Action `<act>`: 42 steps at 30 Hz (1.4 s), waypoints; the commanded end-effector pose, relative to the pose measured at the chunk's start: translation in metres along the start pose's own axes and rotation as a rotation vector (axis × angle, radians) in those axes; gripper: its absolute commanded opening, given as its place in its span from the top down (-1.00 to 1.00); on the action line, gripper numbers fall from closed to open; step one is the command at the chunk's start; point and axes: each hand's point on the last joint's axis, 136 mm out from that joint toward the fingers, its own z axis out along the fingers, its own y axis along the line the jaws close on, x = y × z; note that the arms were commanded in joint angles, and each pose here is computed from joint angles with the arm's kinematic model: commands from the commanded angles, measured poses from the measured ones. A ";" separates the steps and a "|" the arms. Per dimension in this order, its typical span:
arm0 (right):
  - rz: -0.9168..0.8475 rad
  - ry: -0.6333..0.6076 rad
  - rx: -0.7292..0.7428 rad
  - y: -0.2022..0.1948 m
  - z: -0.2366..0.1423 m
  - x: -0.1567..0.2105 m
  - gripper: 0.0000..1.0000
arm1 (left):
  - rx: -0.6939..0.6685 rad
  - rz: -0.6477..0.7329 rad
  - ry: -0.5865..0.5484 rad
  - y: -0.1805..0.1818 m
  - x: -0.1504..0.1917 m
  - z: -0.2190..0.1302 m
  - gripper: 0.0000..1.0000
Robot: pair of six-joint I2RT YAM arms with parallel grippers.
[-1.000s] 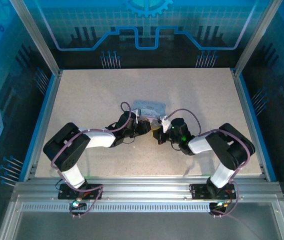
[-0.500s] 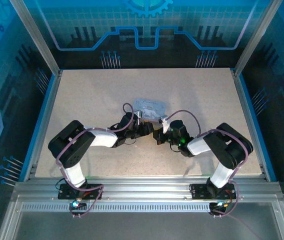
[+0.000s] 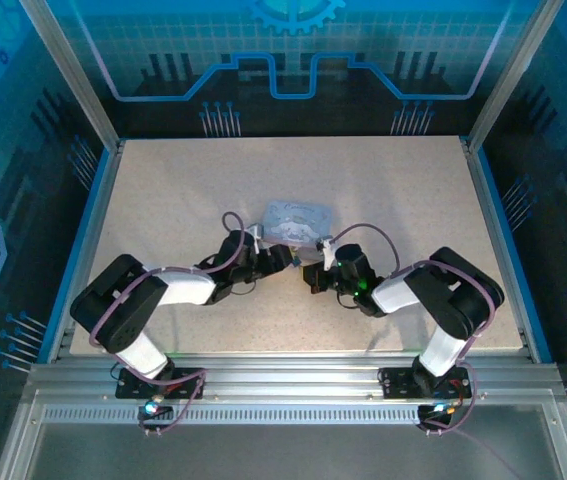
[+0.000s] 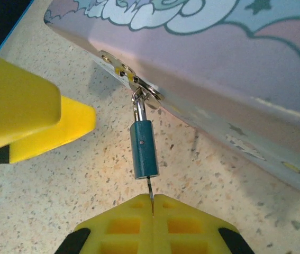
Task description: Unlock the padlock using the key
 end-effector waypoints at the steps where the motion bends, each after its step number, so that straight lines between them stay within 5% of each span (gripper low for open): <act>1: 0.080 0.018 -0.018 0.013 -0.002 0.000 1.00 | 0.075 -0.082 -0.034 -0.010 -0.005 -0.007 -0.28; 14: 0.327 0.018 -0.051 0.025 0.003 -0.011 1.00 | 0.177 -0.229 -0.052 -0.015 0.001 0.001 -0.12; 27: 0.363 0.028 -0.076 0.032 0.004 -0.015 1.00 | 0.182 -0.261 -0.006 -0.015 0.015 0.020 -0.05; 42: 0.416 0.049 -0.091 0.037 0.008 -0.012 1.00 | 0.200 -0.308 -0.030 -0.015 0.013 0.029 0.45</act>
